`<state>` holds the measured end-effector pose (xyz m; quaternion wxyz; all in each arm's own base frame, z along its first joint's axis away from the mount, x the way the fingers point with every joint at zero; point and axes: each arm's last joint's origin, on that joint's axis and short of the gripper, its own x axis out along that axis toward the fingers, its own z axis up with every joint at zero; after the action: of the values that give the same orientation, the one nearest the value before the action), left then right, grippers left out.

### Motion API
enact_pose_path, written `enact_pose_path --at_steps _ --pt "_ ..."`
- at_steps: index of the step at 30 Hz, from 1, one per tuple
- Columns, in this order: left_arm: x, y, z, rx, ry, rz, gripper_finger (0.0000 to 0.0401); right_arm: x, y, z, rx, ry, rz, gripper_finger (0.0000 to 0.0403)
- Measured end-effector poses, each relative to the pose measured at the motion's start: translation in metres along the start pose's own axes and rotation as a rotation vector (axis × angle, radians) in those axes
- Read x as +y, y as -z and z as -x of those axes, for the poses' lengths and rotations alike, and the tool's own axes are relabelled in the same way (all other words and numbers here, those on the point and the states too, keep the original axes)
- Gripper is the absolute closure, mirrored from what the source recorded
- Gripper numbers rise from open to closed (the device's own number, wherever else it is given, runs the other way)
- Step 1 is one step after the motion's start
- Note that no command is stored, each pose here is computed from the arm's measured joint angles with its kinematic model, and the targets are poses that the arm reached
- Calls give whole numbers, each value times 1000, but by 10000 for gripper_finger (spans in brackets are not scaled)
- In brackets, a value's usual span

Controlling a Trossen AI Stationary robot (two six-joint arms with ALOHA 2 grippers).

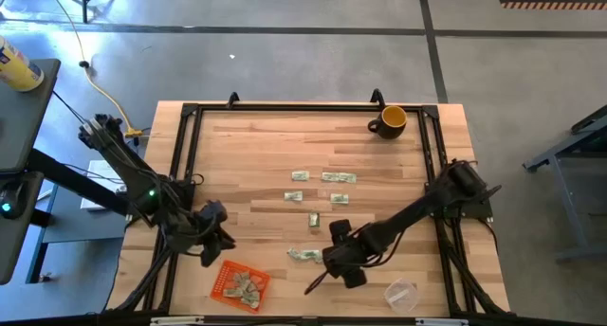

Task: Pick and place items into bin
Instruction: Put the white stevia packet into the orange bin

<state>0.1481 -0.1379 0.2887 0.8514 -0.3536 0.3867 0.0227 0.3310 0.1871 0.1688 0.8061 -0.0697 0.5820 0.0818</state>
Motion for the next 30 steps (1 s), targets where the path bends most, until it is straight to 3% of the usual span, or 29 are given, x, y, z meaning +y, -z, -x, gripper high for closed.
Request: enact_pose_path --at_steps 10,18,22,30 --pt "6 2 5 86 -18 -82 284 0 11 -24 128 47 -127 191" --pt "7 3 5 96 -15 -115 284 -4 25 -34 178 16 -147 211" --pt "7 3 5 96 -15 -116 284 -10 27 -38 196 -19 -163 248" --pt "9 3 6 88 -45 -121 284 -27 25 -41 219 -24 -189 368"
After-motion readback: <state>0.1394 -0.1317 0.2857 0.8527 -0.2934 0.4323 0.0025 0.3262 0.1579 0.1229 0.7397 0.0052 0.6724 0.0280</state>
